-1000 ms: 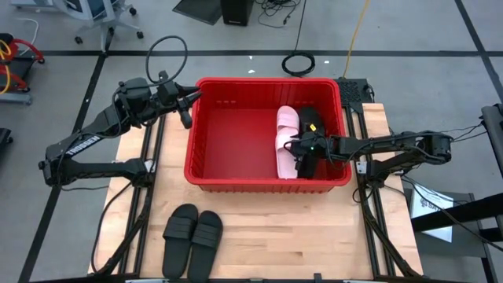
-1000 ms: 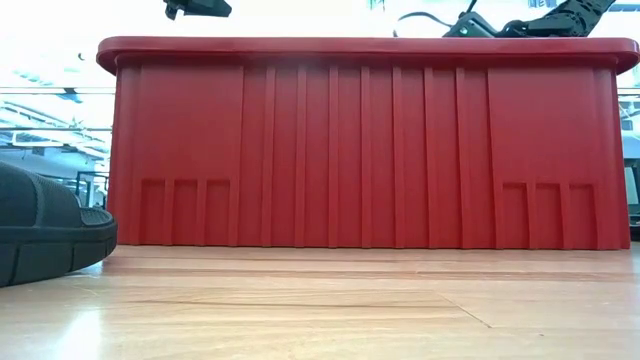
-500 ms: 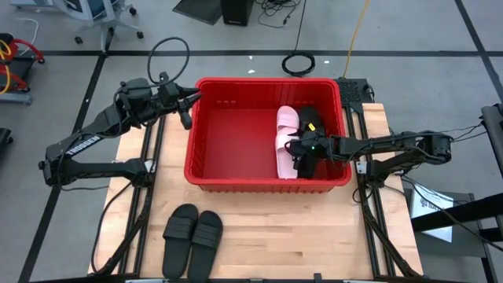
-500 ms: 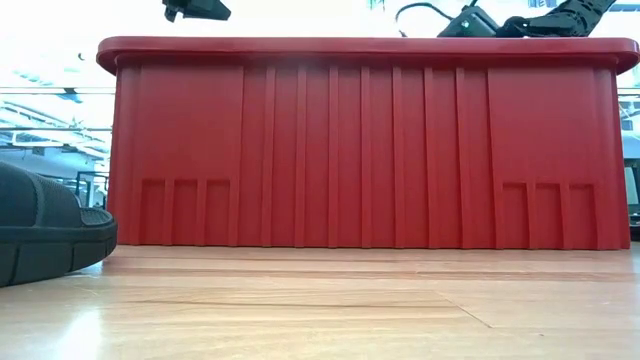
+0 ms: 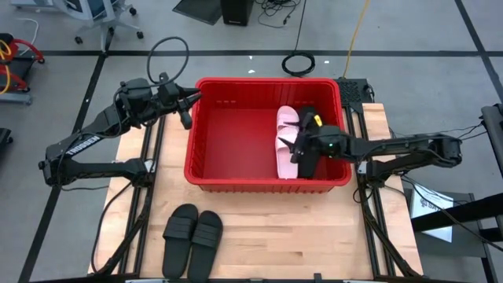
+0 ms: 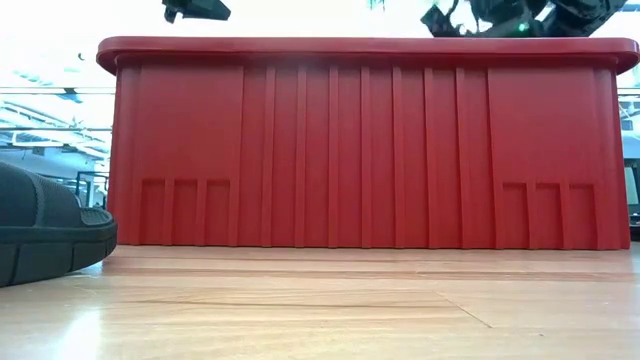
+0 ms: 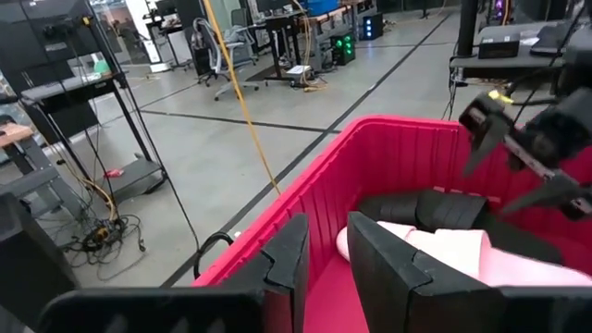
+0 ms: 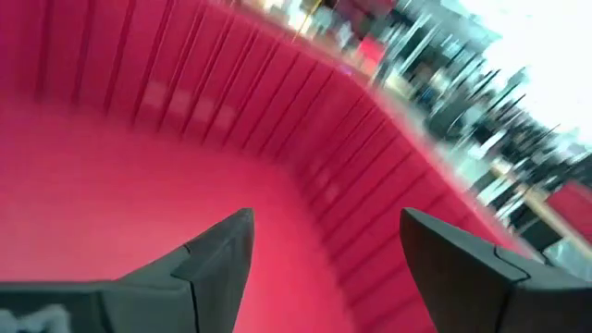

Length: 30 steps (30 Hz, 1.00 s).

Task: Pick and place slides into bin
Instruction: Put the black slide into the red bin

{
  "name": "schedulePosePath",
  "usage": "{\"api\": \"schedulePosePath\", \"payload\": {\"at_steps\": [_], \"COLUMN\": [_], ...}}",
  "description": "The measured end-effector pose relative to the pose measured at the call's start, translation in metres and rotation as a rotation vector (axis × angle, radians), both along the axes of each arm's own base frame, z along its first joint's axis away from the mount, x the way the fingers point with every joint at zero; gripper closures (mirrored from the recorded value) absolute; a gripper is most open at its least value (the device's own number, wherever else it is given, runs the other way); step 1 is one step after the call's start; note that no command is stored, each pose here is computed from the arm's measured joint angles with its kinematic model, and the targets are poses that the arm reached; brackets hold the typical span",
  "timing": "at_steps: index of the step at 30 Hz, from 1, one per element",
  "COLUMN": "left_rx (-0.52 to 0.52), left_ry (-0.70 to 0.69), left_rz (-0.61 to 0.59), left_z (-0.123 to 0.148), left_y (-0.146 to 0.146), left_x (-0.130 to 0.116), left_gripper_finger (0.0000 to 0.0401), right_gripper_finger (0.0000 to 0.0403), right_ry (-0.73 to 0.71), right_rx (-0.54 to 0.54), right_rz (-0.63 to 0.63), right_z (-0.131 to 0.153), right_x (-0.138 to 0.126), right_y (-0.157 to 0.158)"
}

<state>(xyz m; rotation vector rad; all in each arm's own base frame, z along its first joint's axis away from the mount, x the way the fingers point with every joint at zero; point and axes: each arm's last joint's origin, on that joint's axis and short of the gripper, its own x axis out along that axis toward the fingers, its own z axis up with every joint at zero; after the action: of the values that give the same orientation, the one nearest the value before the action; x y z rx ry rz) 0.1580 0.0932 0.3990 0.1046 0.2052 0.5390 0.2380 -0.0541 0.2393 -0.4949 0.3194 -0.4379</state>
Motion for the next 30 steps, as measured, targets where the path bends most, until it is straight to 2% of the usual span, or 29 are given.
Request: {"api": "schedulePosePath", "payload": {"at_steps": [3,5,12,16,30], "left_rx": [-0.024,-0.032,-0.082,-0.093,-0.064], "left_ry": [-0.015,-0.019,-0.044,-0.048,-0.030], "left_rz": [-0.001,-0.048,-0.405,-0.573,-0.933], "left_z": [0.000,0.000,0.001,0.001,0.001], "left_y": [0.000,-0.001,-0.013,-0.024,-0.083], "left_x": [0.000,0.001,0.005,0.009,0.022], "left_gripper_finger": [0.0320,0.0320,0.0320,0.0320,0.0320], "right_gripper_finger": [0.0144,0.0143,0.0147,0.0149,0.0149], "right_ry": [-0.138,-0.229,-0.448,-0.497,-0.527], "right_rx": [-0.006,0.003,0.056,0.112,0.441], "right_rz": [0.000,0.003,0.073,0.213,0.604], "right_z": [0.015,0.024,0.042,0.046,0.047], "right_x": [-0.002,-0.003,-0.003,-0.002,0.000], "right_y": [0.000,0.002,0.013,0.024,0.060]}}
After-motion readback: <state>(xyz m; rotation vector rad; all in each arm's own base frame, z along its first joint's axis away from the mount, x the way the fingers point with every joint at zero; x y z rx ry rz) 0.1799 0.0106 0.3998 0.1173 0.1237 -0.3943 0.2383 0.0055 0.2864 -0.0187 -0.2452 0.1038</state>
